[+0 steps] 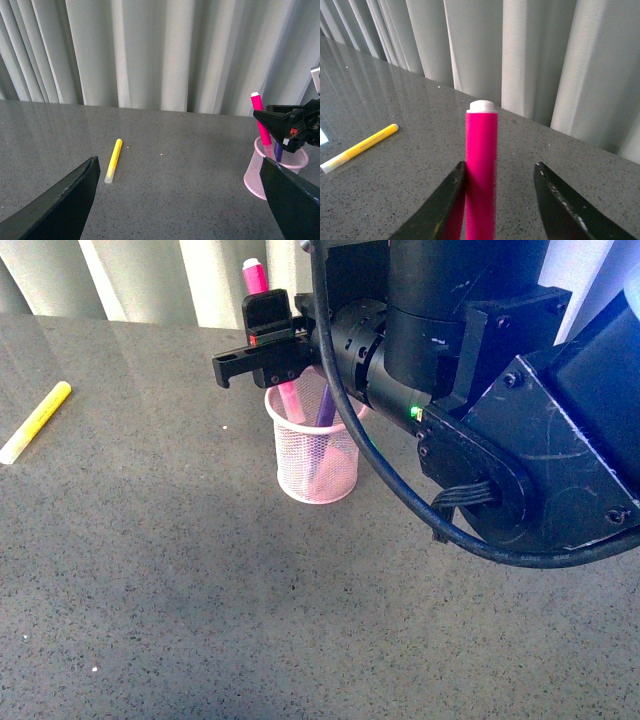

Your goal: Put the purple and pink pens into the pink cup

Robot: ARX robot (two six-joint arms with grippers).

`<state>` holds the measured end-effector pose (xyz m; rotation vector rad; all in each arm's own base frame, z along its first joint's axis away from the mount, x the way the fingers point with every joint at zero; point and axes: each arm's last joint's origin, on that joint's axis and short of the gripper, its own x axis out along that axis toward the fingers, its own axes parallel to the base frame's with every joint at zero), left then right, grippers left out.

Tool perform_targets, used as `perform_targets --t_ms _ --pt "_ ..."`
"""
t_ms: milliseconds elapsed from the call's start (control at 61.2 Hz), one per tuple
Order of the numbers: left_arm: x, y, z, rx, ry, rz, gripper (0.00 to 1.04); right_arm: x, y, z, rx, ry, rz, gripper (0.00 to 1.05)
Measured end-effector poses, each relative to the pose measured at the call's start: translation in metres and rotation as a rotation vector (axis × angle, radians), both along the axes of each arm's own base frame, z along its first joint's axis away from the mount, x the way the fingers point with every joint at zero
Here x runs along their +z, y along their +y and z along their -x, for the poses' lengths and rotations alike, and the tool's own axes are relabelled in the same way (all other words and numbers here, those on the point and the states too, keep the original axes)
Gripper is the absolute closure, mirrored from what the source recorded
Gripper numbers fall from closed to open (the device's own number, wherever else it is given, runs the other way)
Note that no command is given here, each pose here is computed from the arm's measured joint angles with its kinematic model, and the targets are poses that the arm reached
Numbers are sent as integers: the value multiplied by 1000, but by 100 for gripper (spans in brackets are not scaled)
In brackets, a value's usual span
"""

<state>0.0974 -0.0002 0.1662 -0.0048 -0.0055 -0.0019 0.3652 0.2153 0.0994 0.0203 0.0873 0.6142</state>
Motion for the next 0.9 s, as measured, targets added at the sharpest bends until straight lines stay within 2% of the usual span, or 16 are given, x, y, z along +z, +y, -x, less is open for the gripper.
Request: perform_targets --t_ms 261,294,506,588,670,751,816,898 --pt "0 0 0 0 0 0 7 21 -13 3 -46 -25 -18 7" --pt "0 0 0 0 0 0 7 23 -15 4 -56 -28 -19 5" --pt "0 0 0 0 0 0 7 42 -39 15 -134 -26 11 7" --pt "0 0 0 0 0 0 7 56 -59 19 -256 8 24 7" --pt "0 0 0 0 0 0 7 72 -91 28 -439 106 43 7" --pt "0 0 0 0 0 0 7 79 -119 47 -575 207 133 7" --pt "0 0 0 0 0 0 7 77 -133 65 -621 244 202 7" --pt "0 0 0 -1 0 0 7 77 -136 70 -619 245 222 7"
